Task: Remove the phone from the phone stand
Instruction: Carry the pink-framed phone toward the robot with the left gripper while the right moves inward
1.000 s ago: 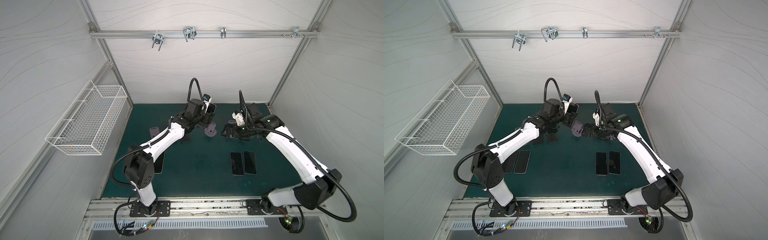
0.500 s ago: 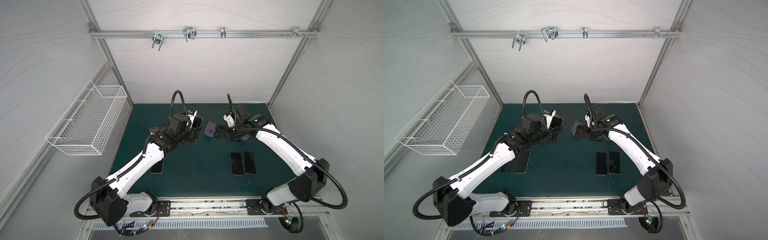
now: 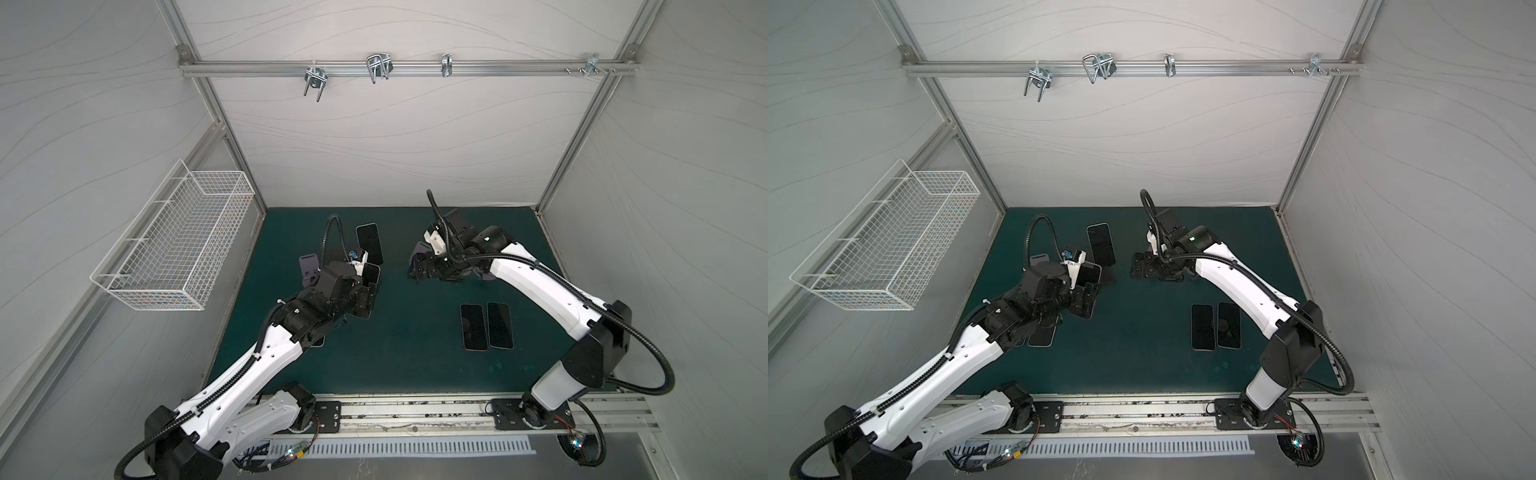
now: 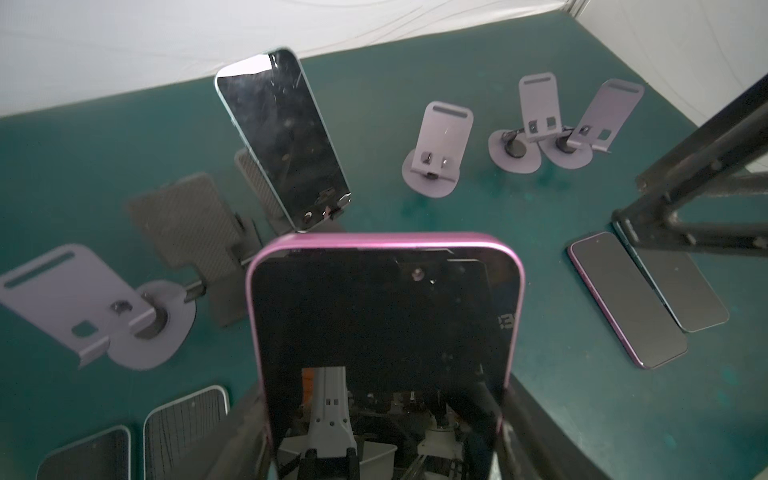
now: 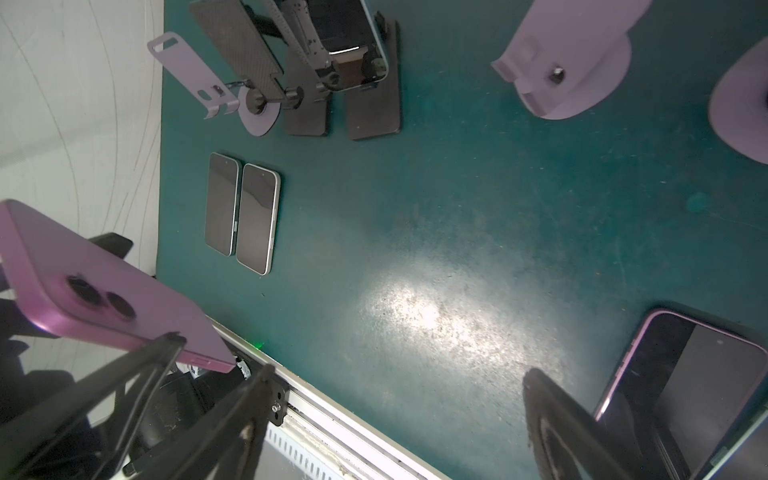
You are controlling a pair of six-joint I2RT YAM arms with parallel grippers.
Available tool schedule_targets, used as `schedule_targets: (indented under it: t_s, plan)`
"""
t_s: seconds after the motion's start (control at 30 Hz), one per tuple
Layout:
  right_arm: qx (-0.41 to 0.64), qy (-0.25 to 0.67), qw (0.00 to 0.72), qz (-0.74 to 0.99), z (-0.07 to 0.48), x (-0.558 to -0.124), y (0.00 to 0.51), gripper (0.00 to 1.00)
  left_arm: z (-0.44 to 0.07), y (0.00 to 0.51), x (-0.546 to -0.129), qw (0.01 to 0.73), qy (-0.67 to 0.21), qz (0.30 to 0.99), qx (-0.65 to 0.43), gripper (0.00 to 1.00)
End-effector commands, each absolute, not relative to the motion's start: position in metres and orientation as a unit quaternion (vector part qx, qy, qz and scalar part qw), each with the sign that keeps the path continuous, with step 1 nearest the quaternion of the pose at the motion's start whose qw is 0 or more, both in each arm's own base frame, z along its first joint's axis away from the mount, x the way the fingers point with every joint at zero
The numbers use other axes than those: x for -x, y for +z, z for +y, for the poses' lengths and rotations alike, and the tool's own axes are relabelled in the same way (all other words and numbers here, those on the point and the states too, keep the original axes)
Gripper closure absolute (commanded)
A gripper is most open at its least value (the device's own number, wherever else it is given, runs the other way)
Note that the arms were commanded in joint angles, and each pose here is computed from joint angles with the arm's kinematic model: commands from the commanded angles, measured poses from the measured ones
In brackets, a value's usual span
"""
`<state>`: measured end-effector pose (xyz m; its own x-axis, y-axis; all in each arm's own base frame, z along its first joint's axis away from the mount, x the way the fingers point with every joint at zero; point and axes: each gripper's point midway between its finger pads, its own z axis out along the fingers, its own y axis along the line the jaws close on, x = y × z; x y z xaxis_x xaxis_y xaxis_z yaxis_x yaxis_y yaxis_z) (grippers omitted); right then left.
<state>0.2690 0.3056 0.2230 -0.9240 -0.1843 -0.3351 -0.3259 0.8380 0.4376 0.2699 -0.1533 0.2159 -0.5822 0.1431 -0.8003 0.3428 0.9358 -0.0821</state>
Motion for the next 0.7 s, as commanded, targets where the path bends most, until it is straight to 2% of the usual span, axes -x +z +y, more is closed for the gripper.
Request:
schedule_targets:
  t_s: [0.0, 0.67]
  plan:
    - [0.139, 0.249, 0.146, 0.947, 0.315, -0.267, 0.228, 0.05, -0.146, 0.233, -0.269, 0.467, -0.122, 0.869, -0.106, 0.39]
    - [0.166, 0.247, 0.133, 0.945, 0.335, -0.241, 0.224, 0.06, -0.121, 0.143, -0.250, 0.368, -0.124, 0.921, -0.040, 0.42]
